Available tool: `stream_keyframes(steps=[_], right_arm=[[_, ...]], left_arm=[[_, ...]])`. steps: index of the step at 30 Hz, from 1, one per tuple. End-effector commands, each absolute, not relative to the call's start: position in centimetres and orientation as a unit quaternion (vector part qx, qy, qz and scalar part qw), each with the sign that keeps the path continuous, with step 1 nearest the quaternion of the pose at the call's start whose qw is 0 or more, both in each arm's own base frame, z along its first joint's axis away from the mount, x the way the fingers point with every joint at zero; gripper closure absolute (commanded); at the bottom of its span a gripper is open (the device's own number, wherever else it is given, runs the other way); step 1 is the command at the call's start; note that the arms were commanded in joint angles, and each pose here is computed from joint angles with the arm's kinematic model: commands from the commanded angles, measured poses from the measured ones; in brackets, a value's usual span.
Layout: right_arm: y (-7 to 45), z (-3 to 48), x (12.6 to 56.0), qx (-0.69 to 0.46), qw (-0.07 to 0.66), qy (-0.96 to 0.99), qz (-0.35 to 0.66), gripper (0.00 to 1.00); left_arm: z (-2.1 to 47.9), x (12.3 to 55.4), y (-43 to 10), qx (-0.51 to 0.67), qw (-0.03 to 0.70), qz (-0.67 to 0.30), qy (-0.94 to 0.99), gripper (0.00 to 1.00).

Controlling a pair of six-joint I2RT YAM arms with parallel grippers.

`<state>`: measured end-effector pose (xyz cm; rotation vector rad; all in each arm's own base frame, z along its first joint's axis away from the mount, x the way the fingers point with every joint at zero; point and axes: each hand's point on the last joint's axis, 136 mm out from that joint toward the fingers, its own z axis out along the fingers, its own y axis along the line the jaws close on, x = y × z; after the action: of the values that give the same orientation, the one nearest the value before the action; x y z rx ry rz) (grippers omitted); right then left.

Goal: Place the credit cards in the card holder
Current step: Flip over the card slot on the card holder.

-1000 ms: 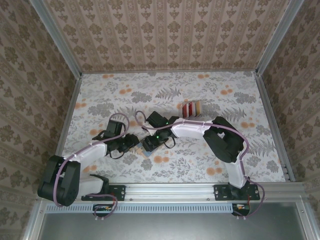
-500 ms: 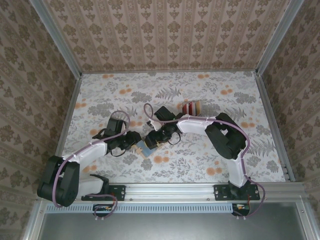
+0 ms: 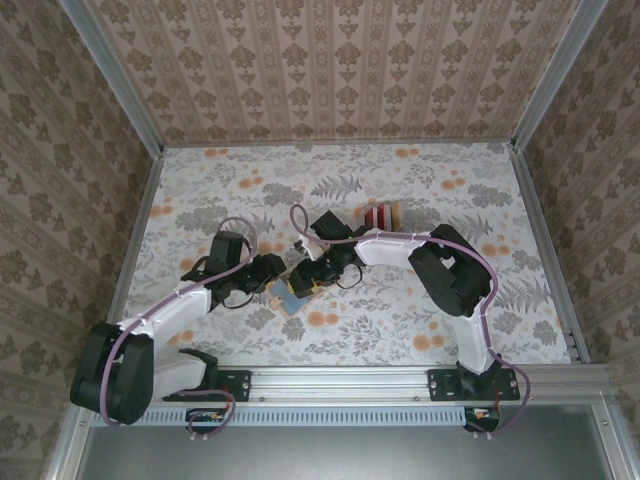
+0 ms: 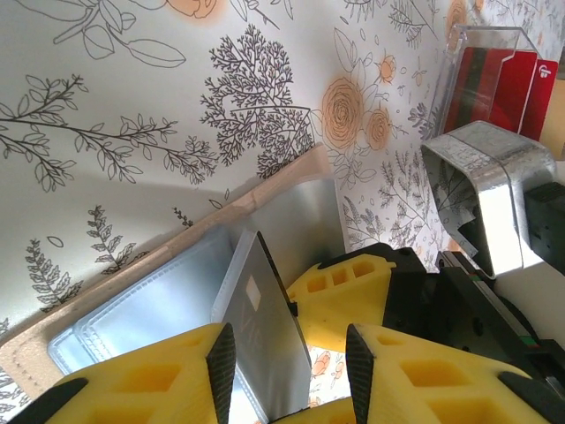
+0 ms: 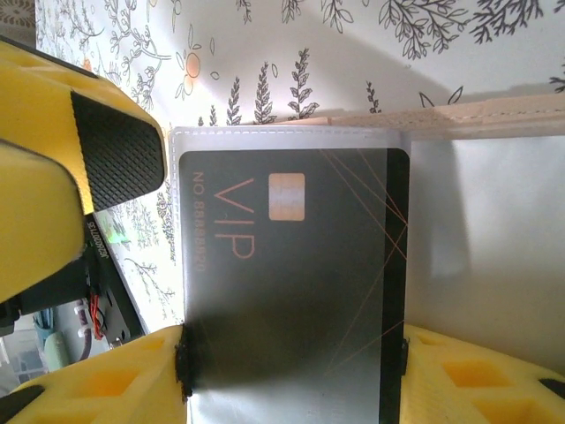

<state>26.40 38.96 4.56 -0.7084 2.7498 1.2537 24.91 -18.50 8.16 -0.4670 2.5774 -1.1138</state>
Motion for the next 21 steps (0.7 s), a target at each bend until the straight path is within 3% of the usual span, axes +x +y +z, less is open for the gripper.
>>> stream_keyframes(steps=[1, 8, 21], right_arm=[[39.1, 4.4, 26.2, -0.222, 0.007, 0.880, 0.420, 0.45], [38.8, 4.1, 26.2, -0.217, 0.008, 0.881, 0.421, 0.46], [39.1, 4.4, 26.2, -0.216, 0.010, 0.875, 0.433, 0.46]], left_arm=[[8.4, 25.0, -19.0, -0.166, 0.138, -0.394, 0.893, 0.59], [7.5, 24.4, -17.7, -0.171, 0.142, -0.347, 0.911, 0.59], [6.7, 25.1, -19.4, -0.164, 0.131, -0.362, 0.908, 0.61]])
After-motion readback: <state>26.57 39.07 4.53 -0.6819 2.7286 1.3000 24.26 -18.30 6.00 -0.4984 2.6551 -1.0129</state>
